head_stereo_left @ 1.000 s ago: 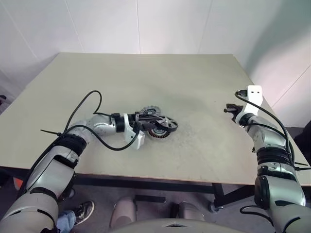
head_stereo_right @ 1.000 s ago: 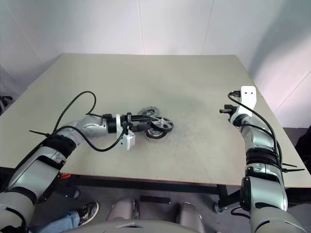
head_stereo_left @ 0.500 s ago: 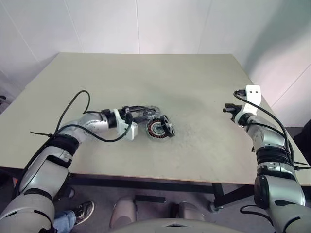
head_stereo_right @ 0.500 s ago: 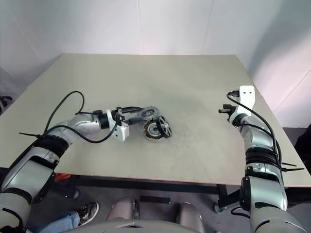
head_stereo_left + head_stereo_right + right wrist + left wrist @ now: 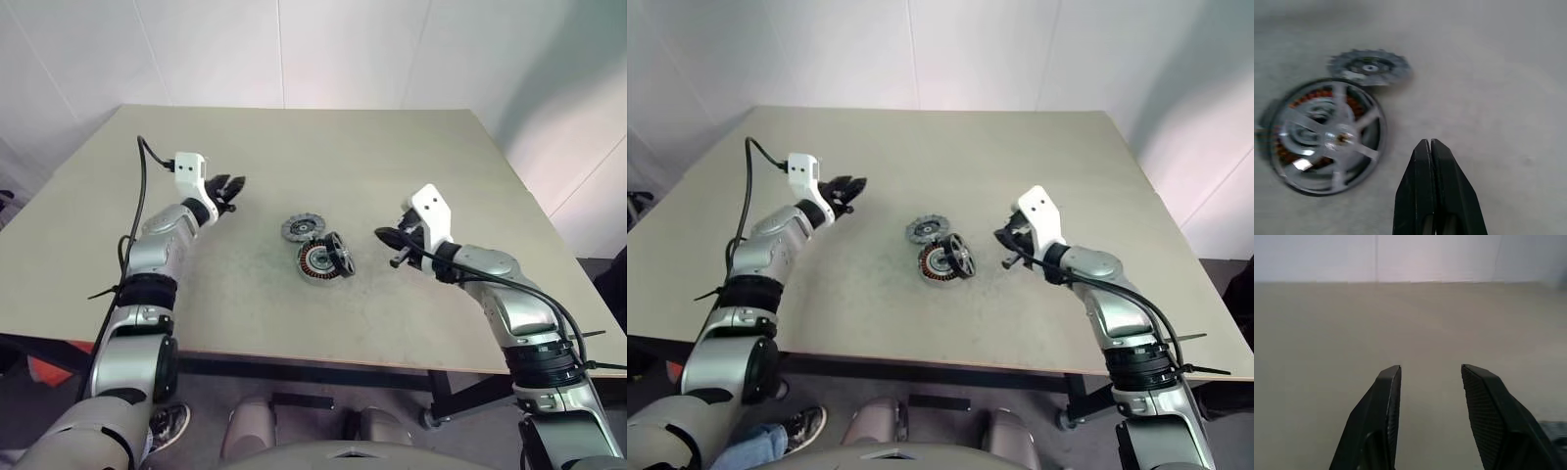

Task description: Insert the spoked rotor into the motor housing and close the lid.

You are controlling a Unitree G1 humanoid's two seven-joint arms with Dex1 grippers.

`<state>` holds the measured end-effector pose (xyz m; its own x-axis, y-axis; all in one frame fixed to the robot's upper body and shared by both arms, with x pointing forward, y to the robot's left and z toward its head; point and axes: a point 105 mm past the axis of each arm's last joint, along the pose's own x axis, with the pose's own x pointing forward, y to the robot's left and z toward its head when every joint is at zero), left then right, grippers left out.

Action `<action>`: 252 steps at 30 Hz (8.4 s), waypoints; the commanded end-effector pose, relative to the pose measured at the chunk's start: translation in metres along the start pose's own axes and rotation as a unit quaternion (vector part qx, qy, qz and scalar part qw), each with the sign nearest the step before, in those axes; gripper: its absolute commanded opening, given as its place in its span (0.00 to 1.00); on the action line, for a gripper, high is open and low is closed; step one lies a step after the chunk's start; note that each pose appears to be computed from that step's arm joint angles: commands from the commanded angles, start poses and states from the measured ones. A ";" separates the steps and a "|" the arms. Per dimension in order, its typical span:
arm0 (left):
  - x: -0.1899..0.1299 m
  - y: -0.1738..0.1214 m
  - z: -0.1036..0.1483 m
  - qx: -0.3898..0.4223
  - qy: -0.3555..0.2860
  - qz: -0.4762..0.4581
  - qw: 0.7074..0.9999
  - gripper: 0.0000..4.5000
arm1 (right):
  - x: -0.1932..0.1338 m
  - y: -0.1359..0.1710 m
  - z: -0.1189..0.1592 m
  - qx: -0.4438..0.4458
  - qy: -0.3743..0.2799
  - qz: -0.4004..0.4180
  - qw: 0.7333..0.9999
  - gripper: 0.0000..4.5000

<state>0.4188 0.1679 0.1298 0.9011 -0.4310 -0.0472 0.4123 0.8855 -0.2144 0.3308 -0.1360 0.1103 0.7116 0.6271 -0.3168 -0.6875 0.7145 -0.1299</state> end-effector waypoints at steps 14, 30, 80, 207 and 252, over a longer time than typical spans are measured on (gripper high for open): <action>-0.017 0.016 -0.005 -0.028 -0.002 0.074 0.997 0.46 | 0.035 0.062 0.029 0.013 0.001 0.112 0.994 0.00; -0.031 0.035 -0.004 -0.013 -0.002 0.116 0.993 0.46 | 0.063 0.093 0.033 0.017 0.011 0.150 0.988 0.00; -0.005 0.011 -0.026 -0.028 0.018 0.076 0.997 0.46 | -0.003 0.051 0.021 -0.100 0.056 0.125 0.985 0.00; -0.013 0.014 -0.030 -0.002 0.028 0.083 0.996 0.47 | 0.054 0.065 -0.018 0.007 0.074 0.121 0.990 0.50; -0.014 0.007 -0.042 -0.027 0.014 0.098 0.995 0.47 | 0.056 0.023 0.028 -0.696 0.054 0.296 0.651 0.99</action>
<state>0.4003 0.1683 0.0698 0.9465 -0.2686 -0.1786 0.2157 0.9388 -0.2685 0.3567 -0.0821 0.1032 0.2971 0.5763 -0.7614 -0.4039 -0.6467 -0.6470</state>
